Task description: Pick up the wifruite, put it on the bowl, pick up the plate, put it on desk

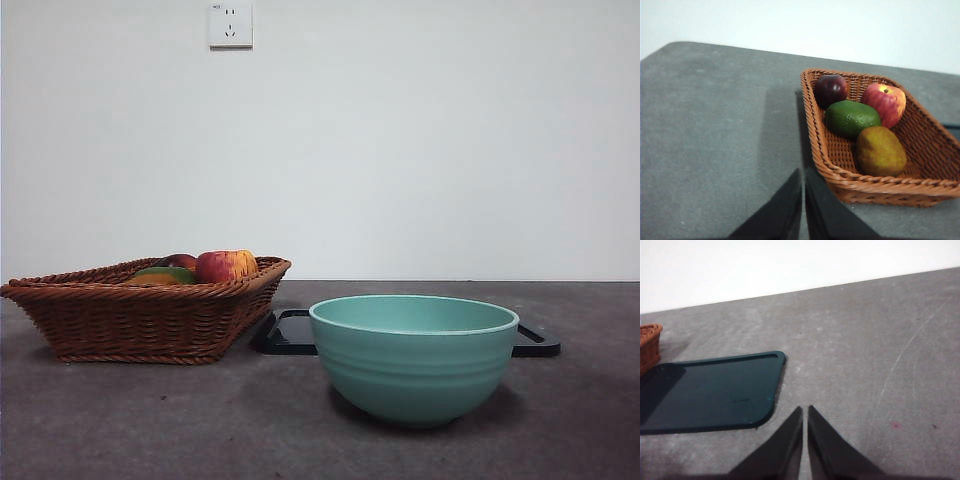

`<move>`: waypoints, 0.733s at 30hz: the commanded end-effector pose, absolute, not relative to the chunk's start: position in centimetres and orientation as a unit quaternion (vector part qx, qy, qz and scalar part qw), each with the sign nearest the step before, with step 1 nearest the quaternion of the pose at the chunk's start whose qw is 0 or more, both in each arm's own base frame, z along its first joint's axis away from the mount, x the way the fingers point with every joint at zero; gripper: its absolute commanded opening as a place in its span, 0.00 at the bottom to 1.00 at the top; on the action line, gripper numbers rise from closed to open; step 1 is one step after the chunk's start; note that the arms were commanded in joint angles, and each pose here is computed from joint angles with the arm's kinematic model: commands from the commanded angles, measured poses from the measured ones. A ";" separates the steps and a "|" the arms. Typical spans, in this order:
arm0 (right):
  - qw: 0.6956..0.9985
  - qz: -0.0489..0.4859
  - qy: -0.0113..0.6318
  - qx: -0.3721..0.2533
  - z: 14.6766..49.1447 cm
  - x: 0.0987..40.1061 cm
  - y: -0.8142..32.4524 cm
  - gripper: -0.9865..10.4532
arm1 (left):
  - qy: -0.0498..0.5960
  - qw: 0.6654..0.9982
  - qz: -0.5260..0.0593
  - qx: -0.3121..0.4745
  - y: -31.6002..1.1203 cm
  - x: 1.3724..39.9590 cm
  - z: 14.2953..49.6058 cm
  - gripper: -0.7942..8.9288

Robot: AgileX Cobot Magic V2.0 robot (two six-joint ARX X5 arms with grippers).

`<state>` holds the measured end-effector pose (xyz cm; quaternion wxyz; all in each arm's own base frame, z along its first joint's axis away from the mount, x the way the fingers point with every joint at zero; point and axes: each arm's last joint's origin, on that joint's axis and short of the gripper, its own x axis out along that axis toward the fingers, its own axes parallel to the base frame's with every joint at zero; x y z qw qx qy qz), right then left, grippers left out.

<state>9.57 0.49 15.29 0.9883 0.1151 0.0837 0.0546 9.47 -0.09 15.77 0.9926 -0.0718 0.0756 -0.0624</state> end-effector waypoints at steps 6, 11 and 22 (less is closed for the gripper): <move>0.981 0.076 0.079 0.158 15.4 9.6 0.6 0.09 | 0.093 0.975 -0.049 -0.193 -0.1 9.5 15.2 0.09; 0.982 0.079 0.054 0.164 17.0 9.3 0.6 0.09 | 0.085 0.968 -0.050 -0.232 -0.1 9.4 15.9 0.09; 0.984 0.091 -0.018 0.150 23.4 7.3 0.6 0.09 | 0.041 0.971 -0.076 -0.222 -0.2 7.6 21.9 0.09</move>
